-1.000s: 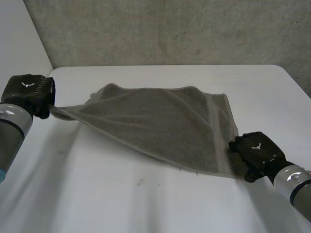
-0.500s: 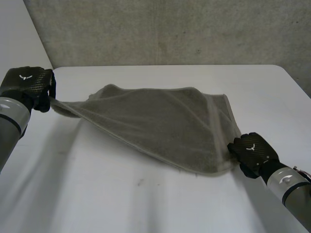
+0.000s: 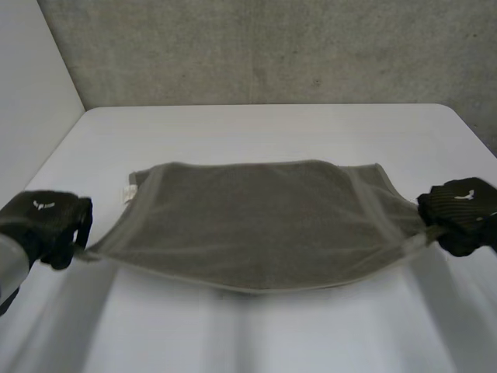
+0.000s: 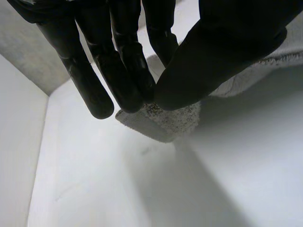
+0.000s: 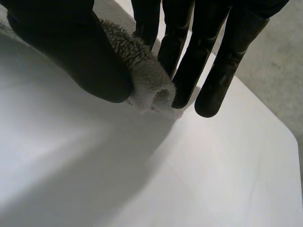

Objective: Fold the laundry

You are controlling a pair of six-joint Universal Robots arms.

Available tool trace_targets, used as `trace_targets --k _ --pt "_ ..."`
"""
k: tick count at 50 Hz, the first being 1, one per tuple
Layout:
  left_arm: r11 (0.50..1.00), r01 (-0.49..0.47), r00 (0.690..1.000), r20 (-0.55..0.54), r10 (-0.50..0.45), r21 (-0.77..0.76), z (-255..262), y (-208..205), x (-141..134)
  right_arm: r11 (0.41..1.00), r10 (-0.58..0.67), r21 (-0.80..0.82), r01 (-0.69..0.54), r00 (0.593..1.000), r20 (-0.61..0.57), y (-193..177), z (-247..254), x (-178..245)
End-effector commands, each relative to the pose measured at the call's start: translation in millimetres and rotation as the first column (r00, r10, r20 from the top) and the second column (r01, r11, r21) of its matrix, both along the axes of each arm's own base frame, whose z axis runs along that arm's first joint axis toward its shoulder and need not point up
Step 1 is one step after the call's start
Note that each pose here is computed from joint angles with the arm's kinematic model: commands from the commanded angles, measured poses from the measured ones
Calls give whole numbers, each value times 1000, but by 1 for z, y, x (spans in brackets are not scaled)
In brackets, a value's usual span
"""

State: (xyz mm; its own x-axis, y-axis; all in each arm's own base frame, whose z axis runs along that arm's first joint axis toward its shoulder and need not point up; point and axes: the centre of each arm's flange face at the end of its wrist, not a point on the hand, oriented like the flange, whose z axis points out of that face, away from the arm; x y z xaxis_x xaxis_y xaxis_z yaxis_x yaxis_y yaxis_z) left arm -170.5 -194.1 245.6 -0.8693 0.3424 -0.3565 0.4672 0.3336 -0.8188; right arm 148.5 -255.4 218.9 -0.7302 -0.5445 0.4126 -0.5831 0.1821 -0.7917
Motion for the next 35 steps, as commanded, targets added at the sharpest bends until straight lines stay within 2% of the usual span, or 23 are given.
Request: trace_targets --k 1,4,10,12,15,17,19,23,28,35 --pt "991 100 988 105 -109 92 -6 35 2 991 48 130 -33 992 -117 12 23 -13" --pt "989 106 988 105 -117 108 -10 35 2 991 77 117 -59 984 -160 11 25 -14" --pt "986 114 987 95 -126 121 -24 16 -2 992 66 117 -49 986 -151 -6 11 -17" --pt "990 120 988 90 -127 77 -32 -9 -8 991 43 129 -27 992 -120 -27 -4 -18" --pt "991 119 989 85 -124 56 -35 -23 -11 992 28 123 -16 995 -96 -36 -8 -16" --pt "993 117 989 84 -119 29 -44 -55 -19 994 25 108 -20 999 -48 -51 -14 -4" --pt "993 118 989 83 -119 17 -47 -68 -23 995 22 98 -18 999 -32 -60 -20 2" --pt "992 125 989 75 -124 -10 -53 -97 -32 998 -36 49 38 999 -40 -90 -36 12" --pt "986 121 992 45 -117 -115 -64 -153 -47 996 -82 -39 80 995 -53 -116 -45 24" --pt "976 131 991 38 -126 -174 -79 -191 -60 985 -103 -142 96 994 -39 -142 -59 41"
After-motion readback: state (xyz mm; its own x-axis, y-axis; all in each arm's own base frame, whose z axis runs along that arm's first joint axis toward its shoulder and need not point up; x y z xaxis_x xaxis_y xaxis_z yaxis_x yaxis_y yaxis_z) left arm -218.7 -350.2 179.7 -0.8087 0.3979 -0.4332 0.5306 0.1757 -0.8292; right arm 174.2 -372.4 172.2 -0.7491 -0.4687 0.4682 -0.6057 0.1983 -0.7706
